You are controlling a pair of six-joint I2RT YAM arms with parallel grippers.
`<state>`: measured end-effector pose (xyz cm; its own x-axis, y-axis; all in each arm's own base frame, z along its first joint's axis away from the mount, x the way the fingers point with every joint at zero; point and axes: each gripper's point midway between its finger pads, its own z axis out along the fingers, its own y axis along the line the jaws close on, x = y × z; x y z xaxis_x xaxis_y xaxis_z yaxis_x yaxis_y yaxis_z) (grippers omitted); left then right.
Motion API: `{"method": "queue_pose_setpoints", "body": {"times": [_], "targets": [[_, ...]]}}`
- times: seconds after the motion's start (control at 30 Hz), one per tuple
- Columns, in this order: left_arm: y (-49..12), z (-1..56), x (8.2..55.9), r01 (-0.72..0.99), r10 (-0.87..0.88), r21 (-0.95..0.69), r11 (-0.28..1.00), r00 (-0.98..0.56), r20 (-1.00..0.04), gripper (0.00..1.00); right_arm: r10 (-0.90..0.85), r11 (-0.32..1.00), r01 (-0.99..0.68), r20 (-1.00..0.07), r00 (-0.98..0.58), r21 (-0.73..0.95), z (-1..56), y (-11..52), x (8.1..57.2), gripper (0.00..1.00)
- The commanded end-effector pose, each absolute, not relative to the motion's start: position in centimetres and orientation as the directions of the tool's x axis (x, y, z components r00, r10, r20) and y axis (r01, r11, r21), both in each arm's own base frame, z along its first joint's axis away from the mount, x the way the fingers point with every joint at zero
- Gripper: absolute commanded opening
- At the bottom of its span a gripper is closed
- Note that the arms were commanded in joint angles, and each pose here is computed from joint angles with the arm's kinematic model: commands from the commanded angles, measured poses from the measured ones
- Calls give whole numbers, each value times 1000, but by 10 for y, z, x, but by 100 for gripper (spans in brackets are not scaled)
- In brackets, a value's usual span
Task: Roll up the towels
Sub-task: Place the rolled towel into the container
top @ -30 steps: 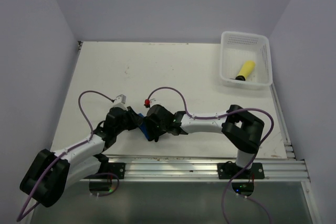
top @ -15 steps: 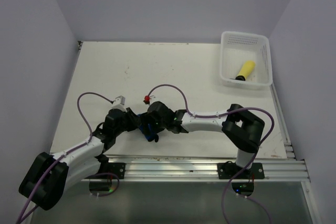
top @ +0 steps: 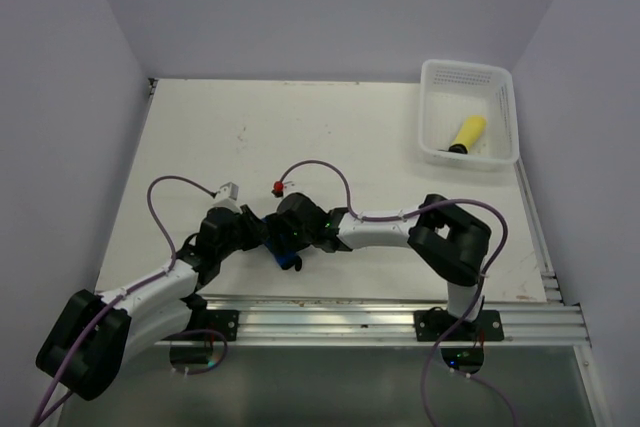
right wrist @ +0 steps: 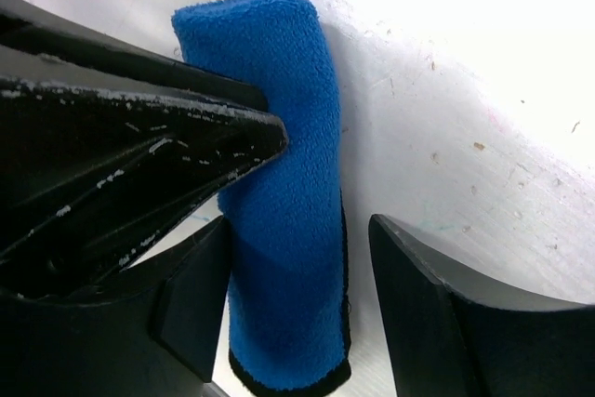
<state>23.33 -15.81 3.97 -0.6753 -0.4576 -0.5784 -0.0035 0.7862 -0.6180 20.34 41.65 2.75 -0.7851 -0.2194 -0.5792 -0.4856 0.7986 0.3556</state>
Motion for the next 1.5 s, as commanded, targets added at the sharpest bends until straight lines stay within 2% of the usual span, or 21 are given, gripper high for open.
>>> {"method": "queue_pose_setpoints", "body": {"times": [0.0,0.13,0.43,0.7,0.9,1.23,1.33,1.4,1.47], "targets": [[-147,8,211,-62,-418,-566,822,-741,-526,27,-201,814,-462,-575,-793,352,18,419,212,63],[-146,8,211,-66,-421,-566,822,-740,-525,27,-208,826,-446,-548,-810,346,3,410,205,58],[-146,12,213,-65,-427,-570,819,-732,-530,27,-240,862,-430,-532,-812,267,-17,394,193,57],[-145,14,212,-70,-432,-569,820,-728,-533,27,-226,888,-391,-512,-829,242,-32,387,189,46],[-142,39,226,-57,-424,-544,837,-696,-580,27,-216,917,-348,-489,-845,197,-48,373,186,43],[-131,76,248,-72,-406,-475,877,-640,-652,27,-214,930,-326,-468,-857,172,-62,365,180,30],[-127,92,255,-73,-397,-452,889,-614,-682,27,-218,924,-337,-473,-854,182,-58,367,180,24],[-127,110,262,-54,-399,-455,889,-581,-710,27,-218,920,-343,-481,-849,187,-53,370,181,15],[-125,123,266,-39,-391,-447,894,-558,-733,27,-220,921,-344,-483,-848,185,-49,371,182,14]]}}
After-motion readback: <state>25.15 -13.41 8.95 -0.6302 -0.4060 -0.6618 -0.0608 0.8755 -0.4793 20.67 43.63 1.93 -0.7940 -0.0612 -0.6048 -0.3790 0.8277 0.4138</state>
